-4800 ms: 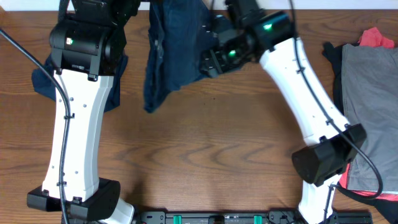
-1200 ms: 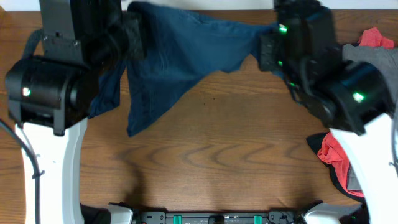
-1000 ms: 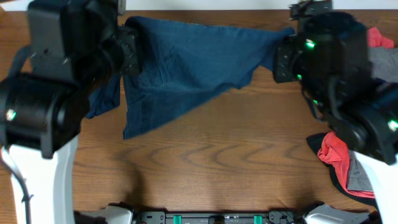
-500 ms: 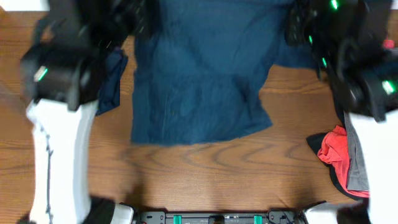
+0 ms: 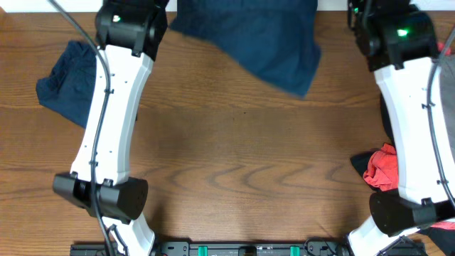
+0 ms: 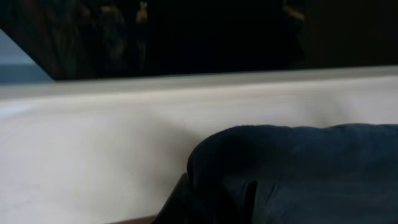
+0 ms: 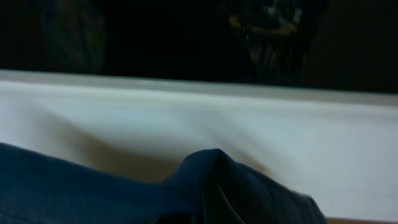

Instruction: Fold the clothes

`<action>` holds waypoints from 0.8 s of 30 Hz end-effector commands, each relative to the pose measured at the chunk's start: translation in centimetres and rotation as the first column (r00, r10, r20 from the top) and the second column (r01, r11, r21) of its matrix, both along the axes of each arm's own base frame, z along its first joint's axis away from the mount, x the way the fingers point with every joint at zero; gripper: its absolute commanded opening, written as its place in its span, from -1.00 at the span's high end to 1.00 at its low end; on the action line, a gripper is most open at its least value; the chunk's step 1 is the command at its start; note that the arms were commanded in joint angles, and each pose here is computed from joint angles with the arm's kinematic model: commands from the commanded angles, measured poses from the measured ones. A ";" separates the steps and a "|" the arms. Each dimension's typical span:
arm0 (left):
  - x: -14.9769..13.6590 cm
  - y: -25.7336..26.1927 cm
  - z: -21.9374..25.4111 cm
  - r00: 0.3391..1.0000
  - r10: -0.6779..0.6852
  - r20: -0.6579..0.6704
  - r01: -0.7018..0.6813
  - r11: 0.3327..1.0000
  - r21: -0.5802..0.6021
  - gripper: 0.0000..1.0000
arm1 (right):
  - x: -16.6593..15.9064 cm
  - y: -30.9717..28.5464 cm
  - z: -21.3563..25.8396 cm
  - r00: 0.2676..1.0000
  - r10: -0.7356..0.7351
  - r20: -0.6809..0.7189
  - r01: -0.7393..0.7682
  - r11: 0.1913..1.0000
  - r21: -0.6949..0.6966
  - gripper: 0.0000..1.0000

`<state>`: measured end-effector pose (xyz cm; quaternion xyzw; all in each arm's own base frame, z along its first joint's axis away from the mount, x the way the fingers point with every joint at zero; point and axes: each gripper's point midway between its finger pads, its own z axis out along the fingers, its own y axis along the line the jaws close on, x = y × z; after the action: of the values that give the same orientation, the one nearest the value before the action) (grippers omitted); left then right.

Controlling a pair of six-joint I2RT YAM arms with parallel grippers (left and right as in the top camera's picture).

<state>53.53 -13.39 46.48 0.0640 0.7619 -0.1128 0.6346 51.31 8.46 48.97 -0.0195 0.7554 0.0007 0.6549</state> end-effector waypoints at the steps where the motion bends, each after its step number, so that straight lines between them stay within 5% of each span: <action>1: -3.5 2.4 5.4 0.995 0.061 0.083 -0.061 0.998 0.000 0.88 | -3.0 -3.5 5.0 0.994 -0.072 0.080 0.076 0.996 -0.045 0.98; 5: -5.4 2.9 -1.1 0.981 0.062 -0.183 -0.046 0.995 0.089 0.88 | -4.2 -3.6 -0.7 0.985 -0.065 -0.158 0.048 0.993 -0.111 0.98; 9: -8.4 3.2 -9.1 0.868 0.071 -0.491 0.008 0.988 0.157 0.88 | -7.9 -4.0 -11.1 0.830 -0.098 -0.549 0.039 0.992 -0.118 0.98; 11: -10.5 2.6 -12.7 0.774 0.034 -0.632 0.076 0.986 0.146 0.88 | -10.1 -4.4 -15.3 0.712 -0.125 -0.691 0.053 0.991 -0.125 0.98; 16: -16.8 0.9 -20.4 0.421 -0.060 -0.905 0.201 0.979 0.028 0.88 | -15.6 -4.6 -23.1 0.416 -0.132 -0.900 -0.011 0.989 -0.150 0.98; 20: -21.4 0.6 -25.2 0.140 -0.033 -0.990 0.232 0.973 0.000 0.88 | -18.5 -4.9 -26.2 0.260 -0.149 -0.954 -0.042 0.985 -0.165 0.97; 24: -25.3 -0.1 -28.7 -0.046 0.015 -0.999 0.281 0.960 0.001 0.88 | -20.5 -5.6 -27.4 0.161 -0.183 -0.970 -0.056 0.979 -0.195 0.97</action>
<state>31.00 -14.43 19.40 0.1009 0.9828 -0.1403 -0.0643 31.11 6.02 21.68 -0.0790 0.9962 -0.0333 0.0174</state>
